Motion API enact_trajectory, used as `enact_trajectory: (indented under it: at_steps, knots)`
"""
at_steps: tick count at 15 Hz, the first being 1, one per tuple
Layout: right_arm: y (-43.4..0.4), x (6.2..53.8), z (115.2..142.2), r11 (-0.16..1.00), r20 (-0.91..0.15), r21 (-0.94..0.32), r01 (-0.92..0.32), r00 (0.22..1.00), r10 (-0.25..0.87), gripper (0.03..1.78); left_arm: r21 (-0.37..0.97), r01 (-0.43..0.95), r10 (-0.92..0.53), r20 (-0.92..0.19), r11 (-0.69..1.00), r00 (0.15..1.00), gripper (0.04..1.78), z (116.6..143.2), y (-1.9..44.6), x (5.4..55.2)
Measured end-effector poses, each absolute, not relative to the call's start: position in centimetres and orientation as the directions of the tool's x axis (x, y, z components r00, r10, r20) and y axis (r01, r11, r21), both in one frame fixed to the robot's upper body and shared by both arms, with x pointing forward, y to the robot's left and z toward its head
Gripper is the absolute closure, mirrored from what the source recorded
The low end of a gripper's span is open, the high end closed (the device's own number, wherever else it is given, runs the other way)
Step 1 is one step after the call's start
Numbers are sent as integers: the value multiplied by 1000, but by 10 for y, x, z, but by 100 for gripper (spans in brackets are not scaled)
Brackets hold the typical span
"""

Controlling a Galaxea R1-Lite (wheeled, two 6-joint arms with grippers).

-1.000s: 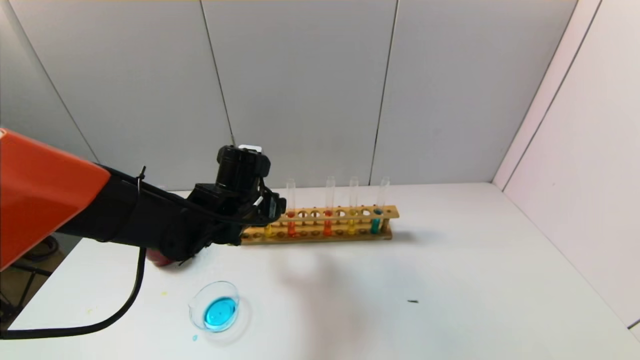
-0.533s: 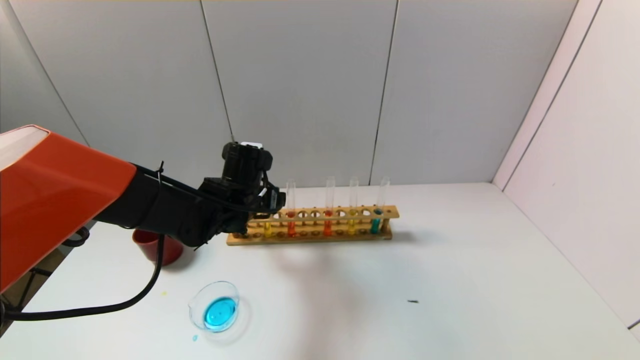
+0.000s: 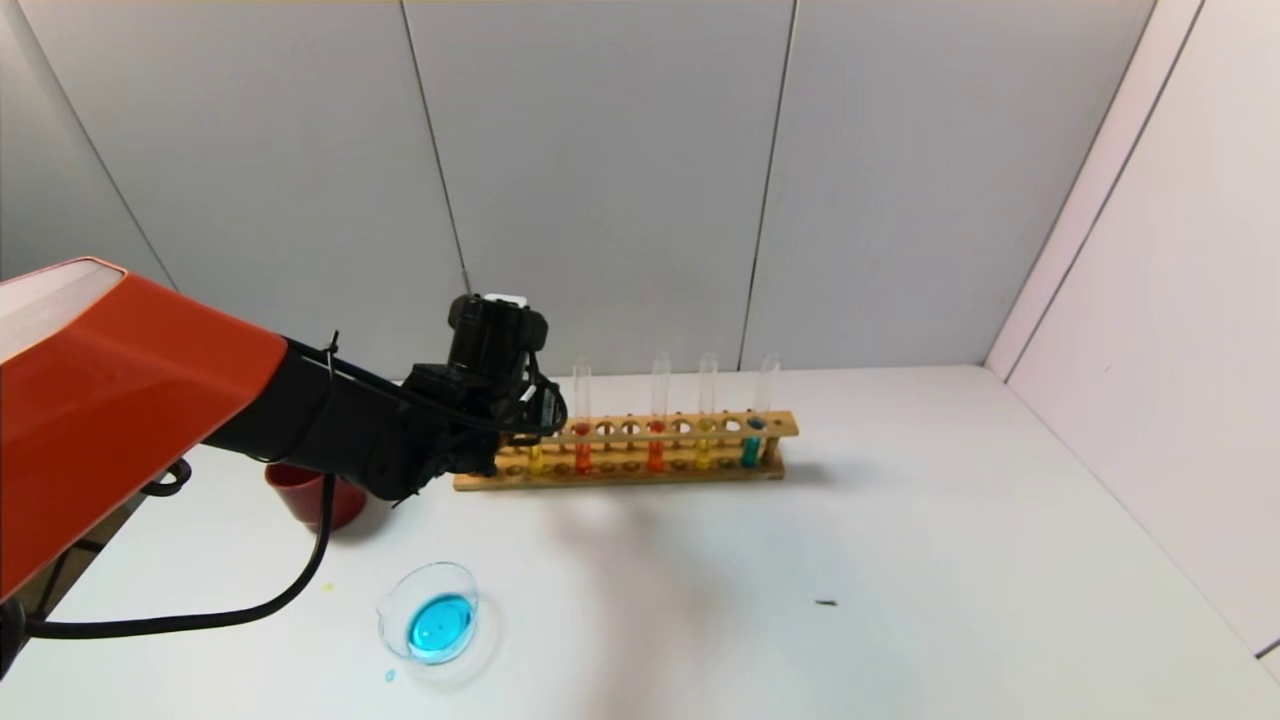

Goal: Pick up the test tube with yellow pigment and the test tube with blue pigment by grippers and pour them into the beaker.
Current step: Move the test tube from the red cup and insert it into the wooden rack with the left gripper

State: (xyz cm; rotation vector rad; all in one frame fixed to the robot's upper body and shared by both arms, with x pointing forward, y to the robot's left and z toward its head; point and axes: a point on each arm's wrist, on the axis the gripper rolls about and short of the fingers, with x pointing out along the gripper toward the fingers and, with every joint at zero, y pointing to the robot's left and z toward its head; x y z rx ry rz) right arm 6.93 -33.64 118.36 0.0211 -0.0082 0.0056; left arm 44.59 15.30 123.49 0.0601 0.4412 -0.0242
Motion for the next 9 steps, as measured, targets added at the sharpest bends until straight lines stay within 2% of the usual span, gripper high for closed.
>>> enact_trajectory:
  at_steps: [3,5,6,9]
  knots:
    - [-336,69,1184,1000,9,21,-6,1000,6,7,54,39,-12,-431,998,902,114,1234,152,445]
    - [-336,69,1184,1000,9,21,-6,1000,6,7,54,41,-13,-434,998,901,143,1233,152,444]
    - [-336,69,1184,1000,9,21,-6,1000,6,7,53,44,-17,-434,998,901,150,1232,151,444]
    - [-336,69,1184,1000,9,21,-5,1000,5,7,56,49,-20,-438,997,899,152,1231,149,442]
